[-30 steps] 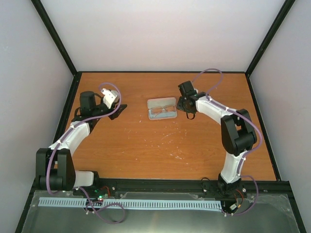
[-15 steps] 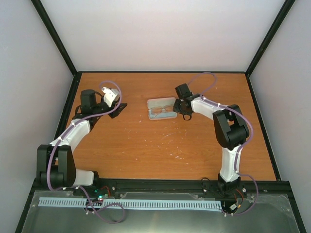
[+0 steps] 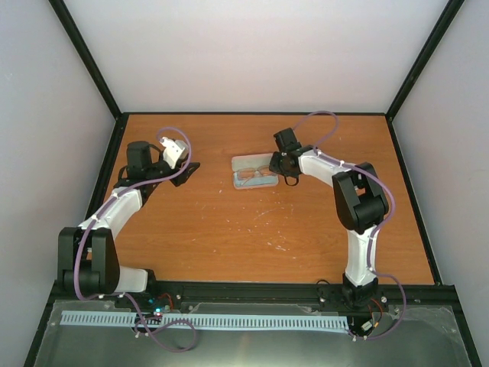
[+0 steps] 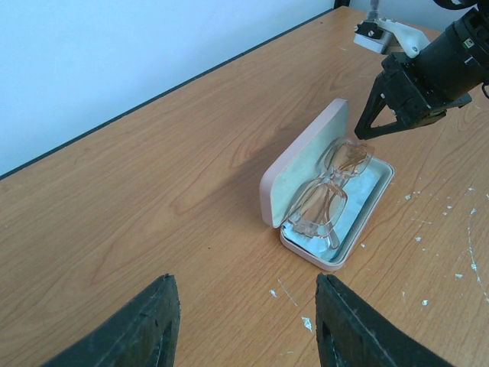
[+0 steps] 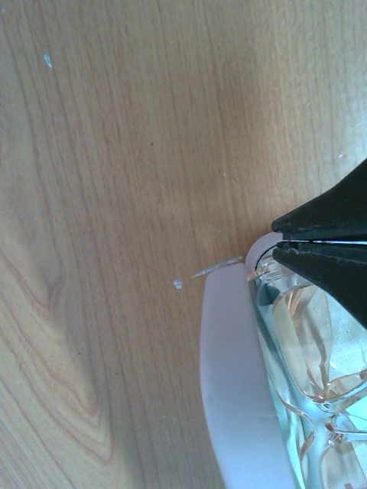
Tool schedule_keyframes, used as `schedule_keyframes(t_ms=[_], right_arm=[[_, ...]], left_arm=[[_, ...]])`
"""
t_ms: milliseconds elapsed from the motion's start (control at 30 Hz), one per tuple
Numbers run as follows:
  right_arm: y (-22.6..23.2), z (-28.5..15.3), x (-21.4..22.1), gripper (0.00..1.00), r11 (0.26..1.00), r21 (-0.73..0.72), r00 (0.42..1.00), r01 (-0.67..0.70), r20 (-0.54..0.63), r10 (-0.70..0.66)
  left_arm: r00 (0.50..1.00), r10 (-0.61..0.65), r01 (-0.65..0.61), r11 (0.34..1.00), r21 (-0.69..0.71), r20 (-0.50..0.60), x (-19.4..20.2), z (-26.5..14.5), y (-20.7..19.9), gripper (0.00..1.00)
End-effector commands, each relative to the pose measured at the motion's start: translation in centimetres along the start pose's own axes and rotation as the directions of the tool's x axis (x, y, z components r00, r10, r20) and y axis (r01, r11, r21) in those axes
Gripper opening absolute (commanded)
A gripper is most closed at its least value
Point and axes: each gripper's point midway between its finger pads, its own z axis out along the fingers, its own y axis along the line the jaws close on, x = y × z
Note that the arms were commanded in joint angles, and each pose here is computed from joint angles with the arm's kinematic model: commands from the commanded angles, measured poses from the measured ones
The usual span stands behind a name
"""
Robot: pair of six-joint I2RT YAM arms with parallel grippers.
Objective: Organize the sunglasses
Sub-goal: Adjust the sunglasses in the sunglasses case.
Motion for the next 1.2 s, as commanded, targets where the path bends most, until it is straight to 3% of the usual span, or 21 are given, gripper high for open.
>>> schedule_keyframes(t_ms=[0, 633, 833, 1167], right_arm=[[0.3, 0.8, -0.1, 0.03, 1.0, -0.014, 1.0, -0.016, -0.007, 0.016], [-0.1, -0.5, 1.6, 0.03, 0.999, -0.031, 0.999, -0.028, -0.039, 0.027], [-0.4, -2.0, 0.3, 0.03, 0.999, -0.015, 0.999, -0.032, 0.028, 0.032], [0.5, -0.1, 0.2, 0.03, 0.999, -0.035, 1.0, -0.029, 0.004, 0.029]], left_arm=[[1.0, 0.024, -0.024, 1.0, -0.012, 0.017, -1.2, -0.1, 0.7, 0.5], [0.999, 0.026, -0.026, 1.0, -0.003, 0.033, -1.5, -0.1, 0.6, 0.5], [0.999, 0.025, -0.024, 1.0, -0.004, 0.032, -1.4, -0.3, 0.5, 0.5], [0.999, 0.03, -0.029, 0.999, -0.017, 0.032, -1.6, -0.4, 0.6, 0.5]])
